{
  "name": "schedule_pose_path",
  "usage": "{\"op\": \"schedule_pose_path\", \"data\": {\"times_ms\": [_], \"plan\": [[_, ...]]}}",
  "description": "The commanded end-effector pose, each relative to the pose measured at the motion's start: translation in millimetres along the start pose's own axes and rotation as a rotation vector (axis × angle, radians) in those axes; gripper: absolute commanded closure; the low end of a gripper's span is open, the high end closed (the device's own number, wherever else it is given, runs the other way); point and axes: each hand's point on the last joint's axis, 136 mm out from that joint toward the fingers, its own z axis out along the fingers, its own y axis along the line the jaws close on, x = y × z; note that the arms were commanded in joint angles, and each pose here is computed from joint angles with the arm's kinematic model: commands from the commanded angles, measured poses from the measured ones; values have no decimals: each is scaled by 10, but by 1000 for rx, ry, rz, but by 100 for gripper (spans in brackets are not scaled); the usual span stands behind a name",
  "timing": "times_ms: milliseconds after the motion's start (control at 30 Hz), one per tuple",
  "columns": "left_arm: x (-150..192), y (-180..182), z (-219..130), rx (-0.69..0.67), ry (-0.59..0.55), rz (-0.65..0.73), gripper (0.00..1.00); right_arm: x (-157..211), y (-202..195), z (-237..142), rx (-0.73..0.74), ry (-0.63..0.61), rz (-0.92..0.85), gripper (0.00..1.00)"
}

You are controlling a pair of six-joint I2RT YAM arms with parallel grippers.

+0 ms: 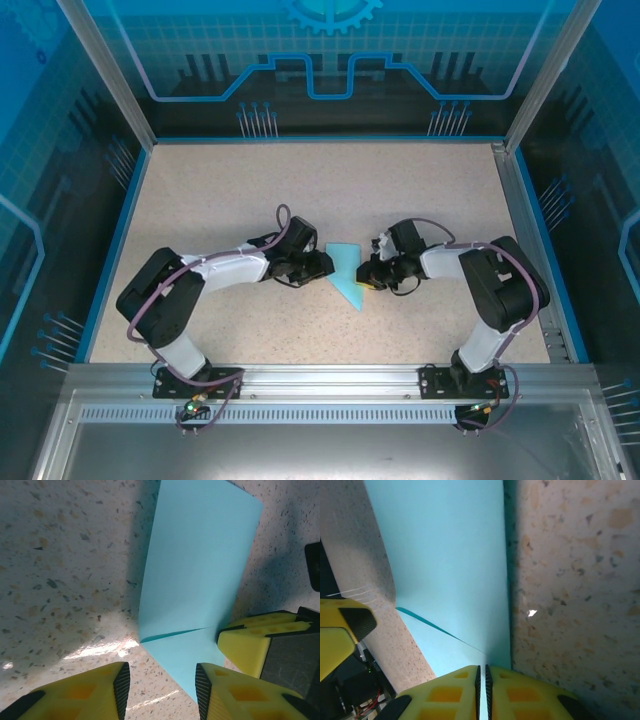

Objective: Fold a paper plane with a square sheet of paper (pick it up from the middle)
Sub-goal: Fold the wing for the fifth time at the center of the table.

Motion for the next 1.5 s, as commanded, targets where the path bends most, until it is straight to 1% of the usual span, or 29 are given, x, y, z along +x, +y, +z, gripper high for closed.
{"op": "schedule_pose_path", "data": {"times_ms": [0,267,500,600,667,800,1033,1167,1267,1400,1467], "plan": [[-36,-156,12,57,19,-24,57,16,-175,43,-12,0,41,85],[-13,-209,151,97,57,-71,56,63,-327,71,-1,1,77,85],[-14,-162,237,83,63,-97,56,70,-362,72,9,-1,84,85],[-20,-176,264,94,66,-99,57,69,-367,75,11,0,84,85],[-24,-212,281,116,68,-97,61,70,-373,78,13,1,85,85],[-42,-333,271,170,71,-73,70,48,-360,71,15,-4,80,84],[-41,-324,211,160,59,-46,88,-81,-167,-29,0,-34,35,81],[-41,-317,172,160,48,-39,92,-152,32,-164,6,-67,-29,77],[-44,-340,148,166,43,-37,96,-156,152,-303,69,-110,-104,72],[-52,-362,139,167,44,-41,96,-119,195,-480,214,-201,-232,67],[-55,-366,141,167,46,-49,97,-71,200,-530,314,-245,-331,66]]}}
